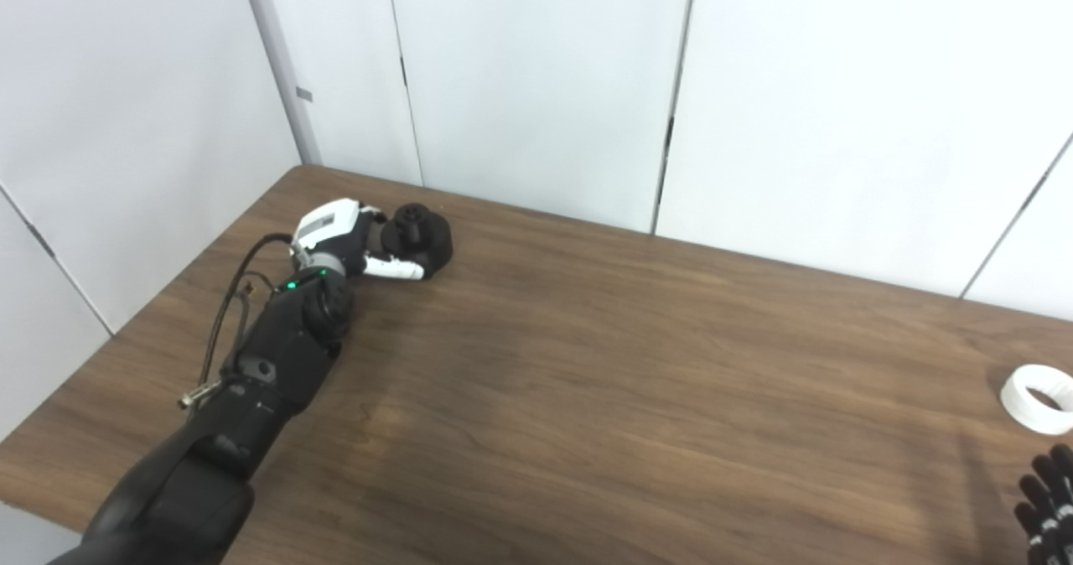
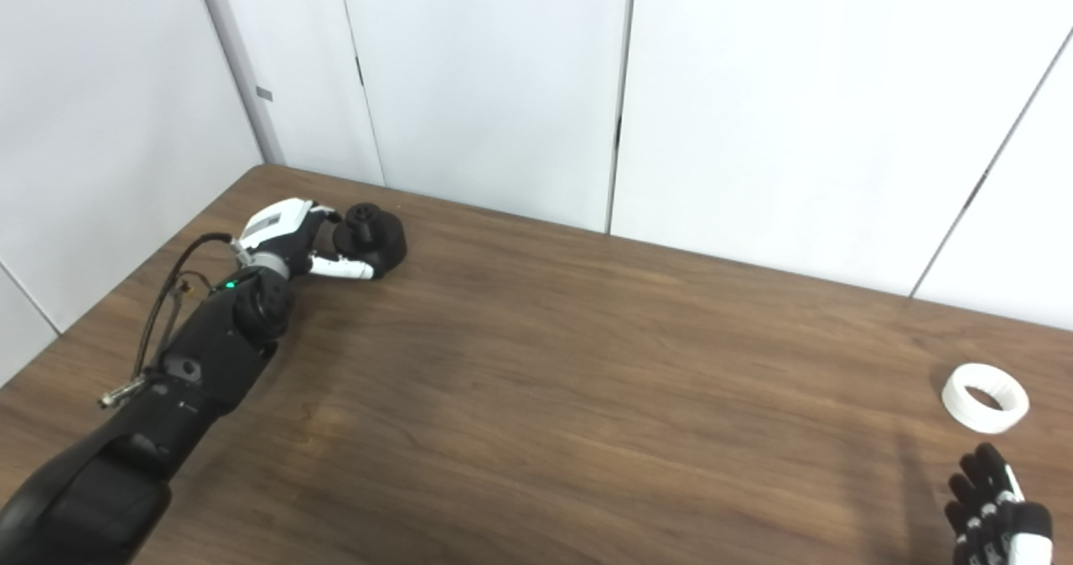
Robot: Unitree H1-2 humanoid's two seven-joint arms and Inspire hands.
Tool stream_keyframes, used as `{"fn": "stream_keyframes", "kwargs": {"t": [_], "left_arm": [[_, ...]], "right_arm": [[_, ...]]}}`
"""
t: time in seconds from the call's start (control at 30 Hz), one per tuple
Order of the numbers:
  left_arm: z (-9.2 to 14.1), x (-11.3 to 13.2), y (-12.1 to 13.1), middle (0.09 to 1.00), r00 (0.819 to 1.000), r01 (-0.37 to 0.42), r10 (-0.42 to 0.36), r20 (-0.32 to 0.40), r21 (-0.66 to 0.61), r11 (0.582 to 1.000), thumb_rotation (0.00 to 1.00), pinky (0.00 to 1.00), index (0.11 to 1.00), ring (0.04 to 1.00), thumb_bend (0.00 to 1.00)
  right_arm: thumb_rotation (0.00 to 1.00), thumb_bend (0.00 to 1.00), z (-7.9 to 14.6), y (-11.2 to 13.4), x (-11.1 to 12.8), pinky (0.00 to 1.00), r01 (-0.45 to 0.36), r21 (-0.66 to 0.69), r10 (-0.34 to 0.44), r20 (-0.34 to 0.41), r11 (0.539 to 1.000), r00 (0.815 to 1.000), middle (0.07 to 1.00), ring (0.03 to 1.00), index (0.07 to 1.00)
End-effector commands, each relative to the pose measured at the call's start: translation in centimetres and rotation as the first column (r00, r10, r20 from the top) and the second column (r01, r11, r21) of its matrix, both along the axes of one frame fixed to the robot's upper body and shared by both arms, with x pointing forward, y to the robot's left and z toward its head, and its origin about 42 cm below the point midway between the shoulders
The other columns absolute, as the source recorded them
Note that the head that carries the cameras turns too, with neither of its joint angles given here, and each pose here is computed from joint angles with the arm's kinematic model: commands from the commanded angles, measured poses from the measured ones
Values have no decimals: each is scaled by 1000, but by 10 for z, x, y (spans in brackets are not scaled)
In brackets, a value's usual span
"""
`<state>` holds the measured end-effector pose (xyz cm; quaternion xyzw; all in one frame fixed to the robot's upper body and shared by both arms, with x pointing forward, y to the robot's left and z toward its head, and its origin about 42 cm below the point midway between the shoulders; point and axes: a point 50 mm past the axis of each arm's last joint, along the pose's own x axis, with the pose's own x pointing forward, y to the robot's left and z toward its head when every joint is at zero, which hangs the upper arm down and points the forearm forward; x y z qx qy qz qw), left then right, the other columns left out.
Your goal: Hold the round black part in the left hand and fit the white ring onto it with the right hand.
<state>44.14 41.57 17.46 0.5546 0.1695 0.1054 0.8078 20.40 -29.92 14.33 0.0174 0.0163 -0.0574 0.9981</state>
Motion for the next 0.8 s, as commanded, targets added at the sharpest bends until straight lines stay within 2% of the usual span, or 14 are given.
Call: {"fn": "stream_keyframes", "kwargs": {"t": [0.0,0.5,0.67,0.77], "left_arm": [[34,17,0,989,995,18,-21,94,32,999,507,1000,859,1000,1000],[33,17,-11,983,996,21,-22,89,11,1000,479,1000,851,1000,1000],[32,18,-13,969,995,21,-21,101,4,1000,460,1000,800,1000,1000],[31,18,-13,946,992,19,-19,127,0,1000,442,1000,741,1000,1000]], "right_arm": [[1000,652,14,7,1,1000,0,8,0,68,1000,998,981,988,977],[1000,630,18,9,0,1000,-7,4,7,68,1000,998,990,1000,992],[1000,618,20,10,-1,1000,-5,2,5,66,1000,998,989,1000,994],[1000,613,20,10,-1,1000,-10,2,10,70,1000,997,994,1000,997]]}}
